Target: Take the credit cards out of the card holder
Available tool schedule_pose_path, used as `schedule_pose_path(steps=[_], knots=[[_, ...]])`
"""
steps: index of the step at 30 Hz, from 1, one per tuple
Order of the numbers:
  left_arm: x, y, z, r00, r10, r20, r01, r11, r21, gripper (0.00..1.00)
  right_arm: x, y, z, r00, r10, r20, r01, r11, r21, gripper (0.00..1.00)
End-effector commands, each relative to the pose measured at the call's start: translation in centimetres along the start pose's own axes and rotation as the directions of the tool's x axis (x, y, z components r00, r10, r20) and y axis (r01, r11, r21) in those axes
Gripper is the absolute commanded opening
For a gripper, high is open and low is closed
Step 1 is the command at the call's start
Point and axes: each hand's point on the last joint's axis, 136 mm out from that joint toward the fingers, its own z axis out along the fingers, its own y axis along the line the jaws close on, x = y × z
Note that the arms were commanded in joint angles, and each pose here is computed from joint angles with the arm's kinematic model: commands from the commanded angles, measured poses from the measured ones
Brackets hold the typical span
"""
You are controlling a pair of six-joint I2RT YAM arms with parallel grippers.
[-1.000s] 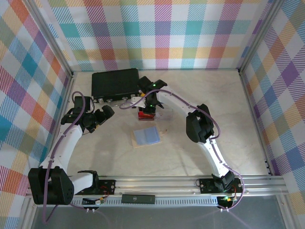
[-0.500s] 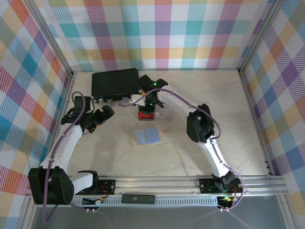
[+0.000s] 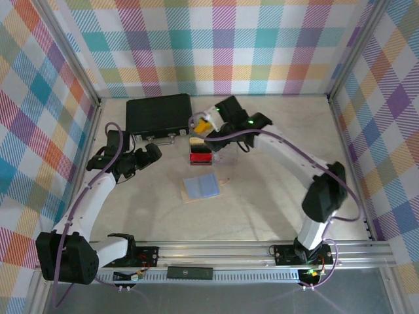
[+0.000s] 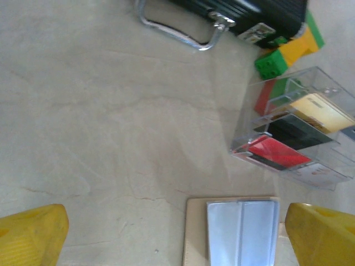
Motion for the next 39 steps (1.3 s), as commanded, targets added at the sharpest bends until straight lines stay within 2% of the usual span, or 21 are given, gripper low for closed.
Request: schedule_pose_path(steps=[1, 3, 5, 9, 13, 16, 19, 22, 25, 32, 36, 38, 39], knots=[[-2.7, -2.1, -1.8, 0.989, 0.067, 0.132, -0.069, 0.998, 0.013, 1.00, 0.1, -5.2, -4.0, 0.951, 0.269, 0.154, -0.293, 0.941, 0.167, 0.85], [-3.6, -3.0, -2.2, 0.978, 0.092, 0.187, -0.096, 0.995, 0.015, 1.00, 2.0, -7.3, -6.2, 0.918, 0.337, 0.210, -0.382, 0.894, 0.236, 0.95], [-4.5, -3.3, -2.5, 0.965, 0.101, 0.243, -0.107, 0.994, 0.010, 1.00, 3.9, -8.6, -7.7, 0.893, 0.378, 0.245, -0.439, 0.853, 0.283, 1.00], [-6.8, -2.2, -3.5, 0.915, 0.103, 0.391, -0.087, 0.995, -0.057, 1.00, 9.3, -12.0, -10.2, 0.821, 0.479, 0.312, -0.571, 0.709, 0.414, 0.99], [-8.5, -0.1, -4.2, 0.838, 0.123, 0.531, -0.051, 0.988, -0.149, 1.00, 14.6, -13.9, -11.4, 0.735, 0.553, 0.392, -0.677, 0.571, 0.464, 0.99], [-9.0, 2.2, -4.5, 0.791, 0.159, 0.591, -0.008, 0.968, -0.250, 1.00, 18.3, -14.9, -11.7, 0.675, 0.585, 0.450, -0.734, 0.476, 0.483, 0.99], [-9.1, 4.6, -4.5, 0.755, 0.195, 0.626, 0.049, 0.935, -0.350, 1.00, 21.1, -15.8, -11.4, 0.661, 0.566, 0.492, -0.745, 0.419, 0.519, 0.99], [-8.8, 6.3, -4.0, 0.738, 0.220, 0.638, 0.085, 0.907, -0.412, 1.00, 23.8, -16.7, -10.8, 0.642, 0.578, 0.504, -0.755, 0.361, 0.548, 0.99], [-8.5, 7.1, -2.9, 0.723, 0.263, 0.639, 0.068, 0.893, -0.444, 1.00, 25.6, -17.3, -9.3, 0.659, 0.568, 0.492, -0.738, 0.363, 0.569, 0.99], [-7.5, 7.3, 0.9, 0.691, 0.399, 0.603, -0.083, 0.872, -0.482, 0.99, 25.9, -17.3, -5.4, 0.713, 0.521, 0.469, -0.700, 0.495, 0.514, 0.99], [-7.1, 6.7, 2.8, 0.622, 0.441, 0.647, -0.173, 0.883, -0.436, 0.99, 24.5, -17.1, -4.3, 0.726, 0.448, 0.522, -0.680, 0.580, 0.448, 0.99], [-6.6, 5.9, 3.8, 0.625, 0.430, 0.652, -0.223, 0.898, -0.379, 1.00, 24.1, -17.0, -3.7, 0.735, 0.429, 0.525, -0.664, 0.612, 0.429, 0.99], [-6.6, 5.4, 3.9, 0.612, 0.439, 0.658, -0.250, 0.896, -0.366, 1.00, 24.0, -17.0, -3.5, 0.738, 0.418, 0.530, -0.657, 0.623, 0.424, 0.99]])
